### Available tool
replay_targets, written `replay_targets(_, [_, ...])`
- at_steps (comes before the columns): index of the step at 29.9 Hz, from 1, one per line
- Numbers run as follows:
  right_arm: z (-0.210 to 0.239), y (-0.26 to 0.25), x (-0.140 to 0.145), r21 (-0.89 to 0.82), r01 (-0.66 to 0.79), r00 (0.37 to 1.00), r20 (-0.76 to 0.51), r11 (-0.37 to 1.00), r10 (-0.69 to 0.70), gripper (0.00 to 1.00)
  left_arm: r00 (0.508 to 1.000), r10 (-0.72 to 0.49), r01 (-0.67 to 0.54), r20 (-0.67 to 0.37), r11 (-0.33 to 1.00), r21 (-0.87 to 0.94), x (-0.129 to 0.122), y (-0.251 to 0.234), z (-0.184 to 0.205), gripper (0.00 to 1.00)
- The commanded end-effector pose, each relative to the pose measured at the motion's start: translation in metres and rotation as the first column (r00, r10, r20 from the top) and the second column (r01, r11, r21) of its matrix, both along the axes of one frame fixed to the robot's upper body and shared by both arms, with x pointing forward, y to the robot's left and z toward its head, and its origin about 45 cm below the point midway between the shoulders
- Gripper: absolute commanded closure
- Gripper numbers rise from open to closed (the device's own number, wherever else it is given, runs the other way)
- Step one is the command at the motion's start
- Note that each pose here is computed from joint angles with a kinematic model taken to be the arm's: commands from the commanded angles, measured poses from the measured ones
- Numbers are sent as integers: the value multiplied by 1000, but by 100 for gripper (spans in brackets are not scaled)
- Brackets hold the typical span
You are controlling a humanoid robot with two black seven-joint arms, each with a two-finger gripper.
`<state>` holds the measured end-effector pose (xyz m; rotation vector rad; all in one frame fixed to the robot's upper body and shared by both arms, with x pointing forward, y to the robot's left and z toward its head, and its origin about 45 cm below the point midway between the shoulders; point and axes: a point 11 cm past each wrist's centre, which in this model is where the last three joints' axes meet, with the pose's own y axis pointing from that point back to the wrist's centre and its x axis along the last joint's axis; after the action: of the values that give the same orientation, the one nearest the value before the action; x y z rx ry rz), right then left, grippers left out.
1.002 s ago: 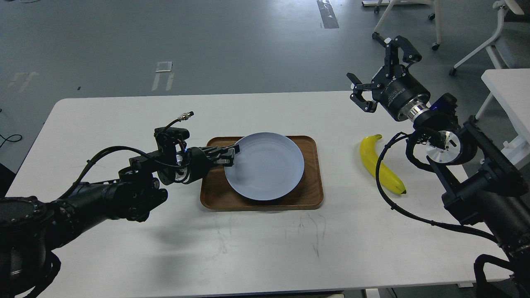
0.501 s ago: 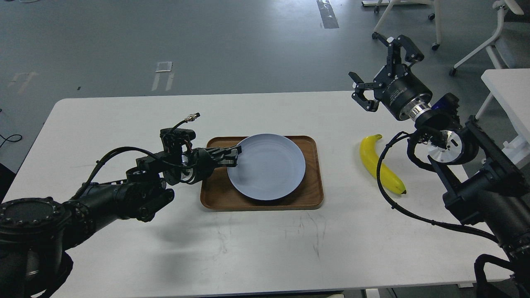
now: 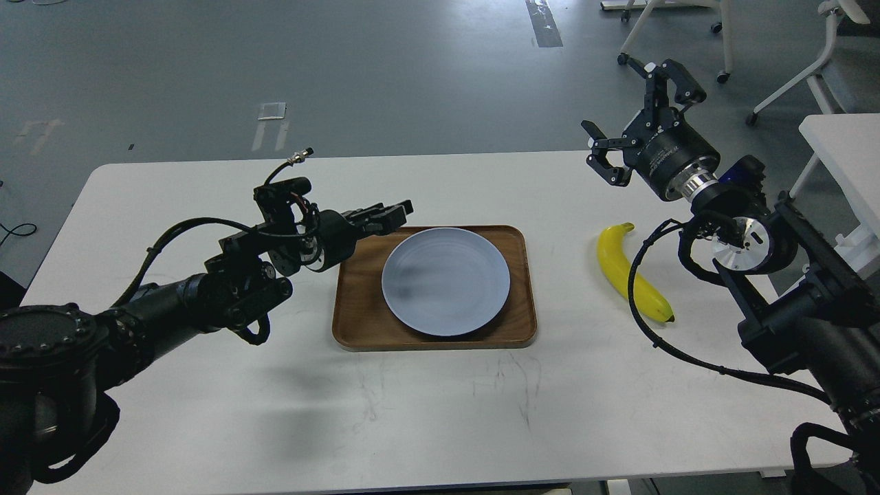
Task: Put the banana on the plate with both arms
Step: 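Raise the left gripper away and lower the right gripper to the banana, then grasp the yellow banana with the right gripper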
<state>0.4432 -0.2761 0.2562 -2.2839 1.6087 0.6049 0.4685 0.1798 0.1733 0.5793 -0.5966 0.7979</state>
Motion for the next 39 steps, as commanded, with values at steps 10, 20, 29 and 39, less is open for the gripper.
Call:
replay_targets(10, [-6, -28, -4, -699, -68, 991, 38, 712, 131, 0, 927, 59, -320, -369, 638, -700, 41, 48, 93, 2])
replay_targets(20, [-39, -71, -28, -989, -134, 954, -113, 59, 276, 5, 889, -68, -361, -454, 506, -783, 27, 68, 107, 2])
replay_targets(29, [-73, -64, -44, -952, -138, 881, -244, -273, 406, 5, 860, -64, -412, -506, 498, -763, 12, 75, 73, 2])
replay_targets(39, [-115, -58, -55, -915, -227, 843, -357, -334, 403, 9, 859, -35, -429, -510, 493, -757, 10, 91, 72, 2])
